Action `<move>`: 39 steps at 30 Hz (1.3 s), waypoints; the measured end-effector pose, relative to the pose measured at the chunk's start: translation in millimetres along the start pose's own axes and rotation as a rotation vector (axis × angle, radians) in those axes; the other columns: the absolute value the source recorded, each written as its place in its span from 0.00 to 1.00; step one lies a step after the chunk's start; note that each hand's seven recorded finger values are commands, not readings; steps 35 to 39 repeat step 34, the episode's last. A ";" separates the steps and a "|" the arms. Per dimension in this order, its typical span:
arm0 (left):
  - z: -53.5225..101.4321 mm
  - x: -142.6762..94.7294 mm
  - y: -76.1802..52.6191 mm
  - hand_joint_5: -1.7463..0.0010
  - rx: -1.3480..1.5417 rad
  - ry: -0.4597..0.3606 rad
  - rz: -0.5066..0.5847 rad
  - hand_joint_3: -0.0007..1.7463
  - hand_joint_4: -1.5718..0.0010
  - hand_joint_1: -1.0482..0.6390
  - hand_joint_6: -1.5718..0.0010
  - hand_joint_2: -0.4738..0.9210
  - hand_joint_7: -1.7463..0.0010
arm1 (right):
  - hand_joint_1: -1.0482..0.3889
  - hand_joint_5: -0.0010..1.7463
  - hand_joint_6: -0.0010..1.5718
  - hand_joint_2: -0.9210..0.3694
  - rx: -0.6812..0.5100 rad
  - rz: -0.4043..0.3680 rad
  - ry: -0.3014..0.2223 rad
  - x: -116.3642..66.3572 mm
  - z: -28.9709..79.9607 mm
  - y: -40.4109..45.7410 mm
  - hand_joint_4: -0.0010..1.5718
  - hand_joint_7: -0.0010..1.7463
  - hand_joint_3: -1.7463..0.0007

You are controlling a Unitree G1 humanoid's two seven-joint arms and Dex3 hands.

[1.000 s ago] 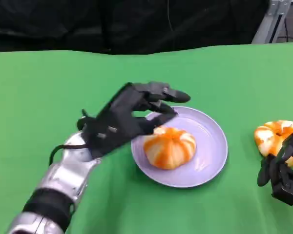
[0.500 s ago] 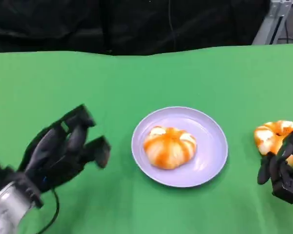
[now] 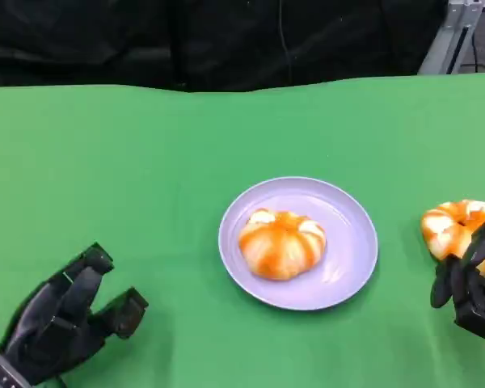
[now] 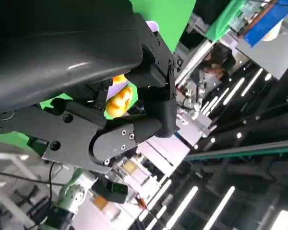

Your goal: Grasp the bread from the table and place it into the plate.

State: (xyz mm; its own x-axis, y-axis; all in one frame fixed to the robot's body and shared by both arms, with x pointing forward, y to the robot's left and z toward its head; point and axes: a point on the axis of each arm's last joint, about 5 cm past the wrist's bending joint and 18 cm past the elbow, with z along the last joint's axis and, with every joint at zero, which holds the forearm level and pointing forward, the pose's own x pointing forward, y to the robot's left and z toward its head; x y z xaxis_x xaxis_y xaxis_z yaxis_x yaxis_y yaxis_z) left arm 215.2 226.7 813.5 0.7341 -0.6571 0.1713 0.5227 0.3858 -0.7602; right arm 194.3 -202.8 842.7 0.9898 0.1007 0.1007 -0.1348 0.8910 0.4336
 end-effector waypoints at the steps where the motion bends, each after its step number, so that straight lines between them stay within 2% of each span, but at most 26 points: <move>1: -0.2 0.9 1.7 0.00 0.005 0.008 -0.004 0.07 0.54 0.46 0.46 1.00 0.22 | 0.70 1.00 0.49 0.38 0.000 0.000 0.000 0.0 0.1 -0.1 0.60 0.98 0.17; 8: 0.8 3.2 6.5 0.00 0.036 0.027 0.003 0.14 0.50 0.51 0.52 0.99 0.04 | 0.70 1.00 0.50 0.38 0.000 -0.003 -0.001 -0.3 0.3 -0.5 0.60 0.98 0.17; 19: 2.8 3.9 7.1 0.00 0.065 0.036 0.004 0.16 0.50 0.52 0.53 0.99 0.01 | 0.69 1.00 0.49 0.39 0.000 -0.003 -0.001 -0.3 0.3 -0.5 0.59 0.99 0.16; 39: 2.9 2.7 7.5 0.00 0.066 0.035 0.008 0.17 0.50 0.51 0.53 0.98 0.02 | 0.69 1.00 0.49 0.37 -0.001 0.003 -0.002 -0.3 0.3 -0.5 0.60 0.99 0.16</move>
